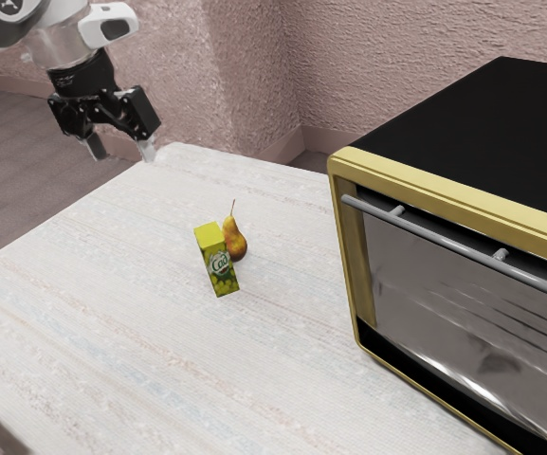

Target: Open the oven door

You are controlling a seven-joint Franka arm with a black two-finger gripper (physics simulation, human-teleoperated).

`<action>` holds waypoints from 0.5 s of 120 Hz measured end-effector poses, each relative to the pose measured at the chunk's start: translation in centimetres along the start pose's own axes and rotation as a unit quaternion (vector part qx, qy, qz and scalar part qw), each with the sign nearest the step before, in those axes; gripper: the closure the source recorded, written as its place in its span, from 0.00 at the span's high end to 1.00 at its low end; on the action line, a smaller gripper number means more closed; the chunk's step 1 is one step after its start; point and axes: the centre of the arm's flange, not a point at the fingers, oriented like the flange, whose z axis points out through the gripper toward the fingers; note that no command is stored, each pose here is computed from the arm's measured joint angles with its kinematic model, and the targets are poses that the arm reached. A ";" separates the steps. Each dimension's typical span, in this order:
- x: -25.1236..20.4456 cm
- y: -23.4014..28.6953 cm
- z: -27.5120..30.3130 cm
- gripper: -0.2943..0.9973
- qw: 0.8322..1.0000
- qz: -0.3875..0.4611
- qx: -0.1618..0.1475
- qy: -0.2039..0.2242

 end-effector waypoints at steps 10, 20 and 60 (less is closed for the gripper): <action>-0.3 0.5 0.1 0.76 1.000 0.007 -0.002 -0.015; -0.9 1.1 -0.5 0.76 1.000 0.014 -0.002 -0.019; -24.2 27.9 -15.4 0.75 0.851 0.508 -0.012 0.133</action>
